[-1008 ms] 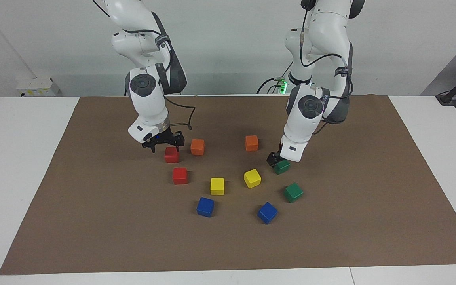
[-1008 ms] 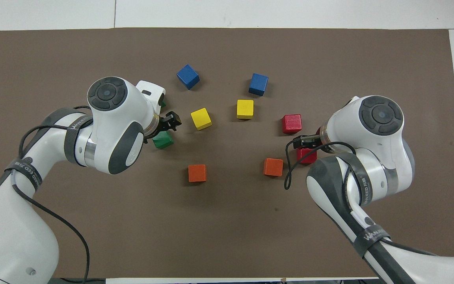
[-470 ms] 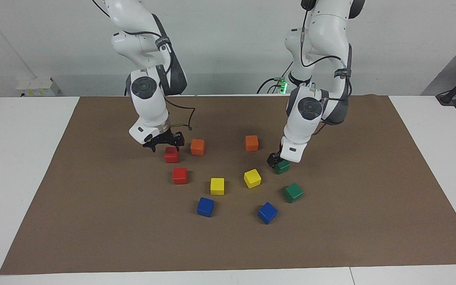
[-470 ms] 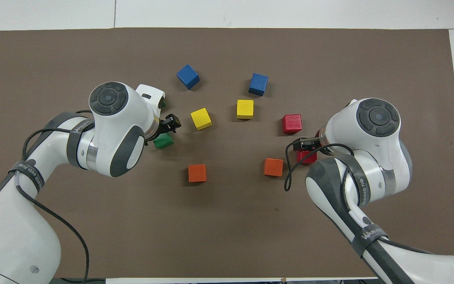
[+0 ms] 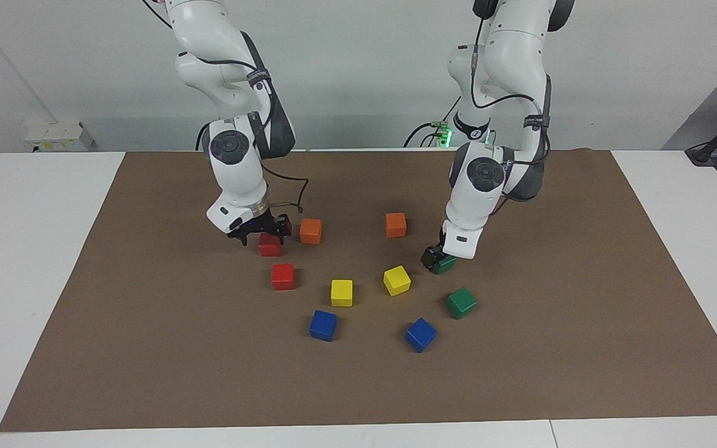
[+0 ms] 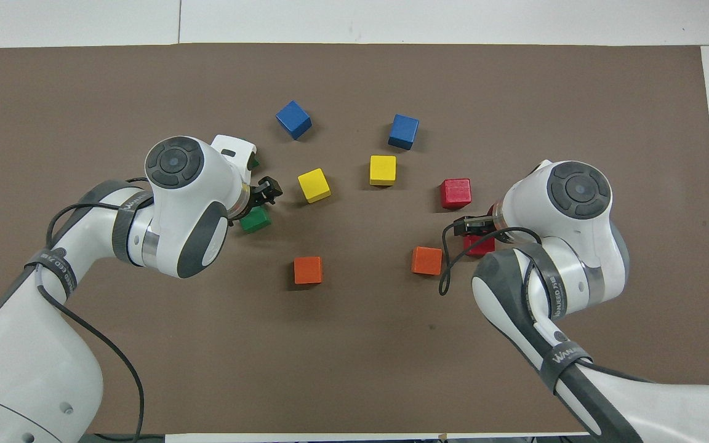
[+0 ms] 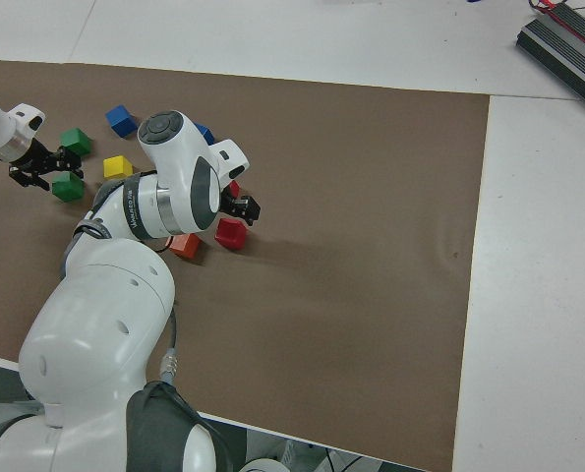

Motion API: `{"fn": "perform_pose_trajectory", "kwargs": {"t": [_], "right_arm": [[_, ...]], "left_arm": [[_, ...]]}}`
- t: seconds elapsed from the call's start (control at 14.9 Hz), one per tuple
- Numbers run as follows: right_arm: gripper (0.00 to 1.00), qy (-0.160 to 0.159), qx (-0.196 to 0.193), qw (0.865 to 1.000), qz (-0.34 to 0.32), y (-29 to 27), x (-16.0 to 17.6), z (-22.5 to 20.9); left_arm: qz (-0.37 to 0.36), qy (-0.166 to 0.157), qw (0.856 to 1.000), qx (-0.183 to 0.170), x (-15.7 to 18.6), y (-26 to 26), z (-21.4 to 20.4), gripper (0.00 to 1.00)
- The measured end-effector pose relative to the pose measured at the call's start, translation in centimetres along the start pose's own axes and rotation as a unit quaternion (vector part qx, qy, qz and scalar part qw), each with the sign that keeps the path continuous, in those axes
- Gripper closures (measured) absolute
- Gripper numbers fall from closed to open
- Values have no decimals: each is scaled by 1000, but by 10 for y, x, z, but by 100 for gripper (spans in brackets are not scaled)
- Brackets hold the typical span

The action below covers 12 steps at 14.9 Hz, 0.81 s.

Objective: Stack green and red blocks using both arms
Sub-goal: 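Carry the green cube toward the left gripper's table edge while the right gripper lifts red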

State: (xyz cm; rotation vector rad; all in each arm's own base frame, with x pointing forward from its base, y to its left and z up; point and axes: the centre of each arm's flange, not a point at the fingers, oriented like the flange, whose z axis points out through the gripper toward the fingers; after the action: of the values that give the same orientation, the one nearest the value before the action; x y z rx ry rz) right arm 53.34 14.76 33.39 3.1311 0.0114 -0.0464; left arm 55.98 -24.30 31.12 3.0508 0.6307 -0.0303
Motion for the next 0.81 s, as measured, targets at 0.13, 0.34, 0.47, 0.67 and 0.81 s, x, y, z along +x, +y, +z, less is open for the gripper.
{"fn": "perform_pose_trajectory", "kwargs": {"t": [0.13,0.34,0.47,0.67,0.81], "right_arm": [[0,-3,-1,1000,1,0,-1,3],[1,-1,0,1000,4,-7,-3,11],[0,9,3,1000,10,-16,-7,18],[0,8,3,1000,8,-23,-12,24],[0,7,2,1000,9,-23,-13,25]], "left_arm": [[1,0,1000,1,0,0,1,0],[1,0,1000,2,0,-1,2,19],[1,0,1000,2,-1,0,2,24],[14,4,1000,8,-1,-1,2,45],[50,8,998,24,10,-11,-6,45]]}}
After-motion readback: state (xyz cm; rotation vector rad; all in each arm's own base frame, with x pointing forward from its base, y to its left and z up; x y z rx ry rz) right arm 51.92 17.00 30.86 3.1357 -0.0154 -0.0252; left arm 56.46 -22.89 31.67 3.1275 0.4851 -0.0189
